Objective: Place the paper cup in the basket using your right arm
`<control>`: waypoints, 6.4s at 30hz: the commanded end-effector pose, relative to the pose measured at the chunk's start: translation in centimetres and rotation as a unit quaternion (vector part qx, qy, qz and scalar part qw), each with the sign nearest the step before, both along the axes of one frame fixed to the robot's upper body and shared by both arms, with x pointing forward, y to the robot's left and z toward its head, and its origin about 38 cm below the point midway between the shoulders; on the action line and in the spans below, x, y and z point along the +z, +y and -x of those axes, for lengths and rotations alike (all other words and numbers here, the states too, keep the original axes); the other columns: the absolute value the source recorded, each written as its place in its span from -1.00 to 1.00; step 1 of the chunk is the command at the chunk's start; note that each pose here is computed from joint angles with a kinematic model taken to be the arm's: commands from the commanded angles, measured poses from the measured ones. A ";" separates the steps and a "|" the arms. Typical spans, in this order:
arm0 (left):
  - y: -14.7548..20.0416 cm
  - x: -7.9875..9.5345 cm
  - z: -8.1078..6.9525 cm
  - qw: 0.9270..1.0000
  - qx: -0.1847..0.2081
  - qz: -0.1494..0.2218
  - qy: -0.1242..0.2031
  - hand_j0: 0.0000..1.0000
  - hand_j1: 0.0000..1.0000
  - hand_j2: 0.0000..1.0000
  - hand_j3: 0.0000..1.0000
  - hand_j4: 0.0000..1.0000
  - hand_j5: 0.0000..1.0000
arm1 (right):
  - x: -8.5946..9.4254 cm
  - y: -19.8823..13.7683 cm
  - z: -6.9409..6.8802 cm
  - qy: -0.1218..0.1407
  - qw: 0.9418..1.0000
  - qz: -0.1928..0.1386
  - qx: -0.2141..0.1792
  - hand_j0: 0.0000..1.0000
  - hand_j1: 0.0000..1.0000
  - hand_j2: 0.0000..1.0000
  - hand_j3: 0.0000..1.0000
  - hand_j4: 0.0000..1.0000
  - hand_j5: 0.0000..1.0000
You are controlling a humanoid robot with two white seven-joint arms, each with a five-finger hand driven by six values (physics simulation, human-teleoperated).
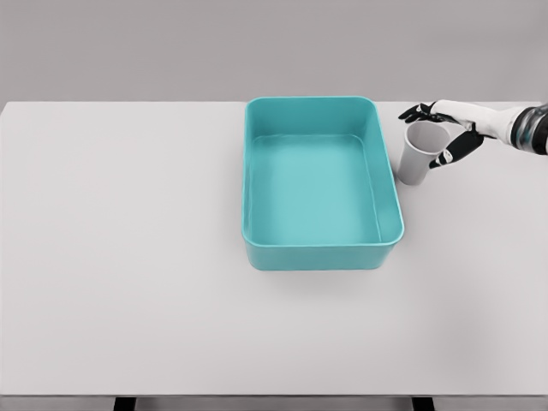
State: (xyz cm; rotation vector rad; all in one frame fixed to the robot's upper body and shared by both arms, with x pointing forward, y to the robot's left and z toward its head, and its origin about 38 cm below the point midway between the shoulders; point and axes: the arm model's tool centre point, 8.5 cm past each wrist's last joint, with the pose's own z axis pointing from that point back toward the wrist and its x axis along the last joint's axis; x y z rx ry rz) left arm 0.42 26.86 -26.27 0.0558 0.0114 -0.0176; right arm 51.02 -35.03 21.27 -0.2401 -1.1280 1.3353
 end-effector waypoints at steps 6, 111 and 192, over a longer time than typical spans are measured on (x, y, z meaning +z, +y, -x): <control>0.0 0.0 0.0 1.000 0.000 0.000 -0.001 1.00 1.00 1.00 1.00 1.00 1.00 | 0.4 0.0 0.1 -0.005 1.000 -0.001 0.002 0.44 0.44 0.44 0.44 0.44 0.44; 0.0 0.0 0.0 1.000 0.000 0.000 0.000 1.00 1.00 1.00 1.00 1.00 1.00 | 5.6 8.8 0.3 -0.069 0.987 -0.107 0.095 0.34 0.34 0.34 0.34 0.34 0.34; 0.0 0.0 0.0 1.000 0.000 0.000 0.000 1.00 1.00 1.00 1.00 1.00 1.00 | 0.5 14.3 1.4 -0.019 0.984 -0.105 0.143 0.96 0.96 0.96 0.96 0.96 0.96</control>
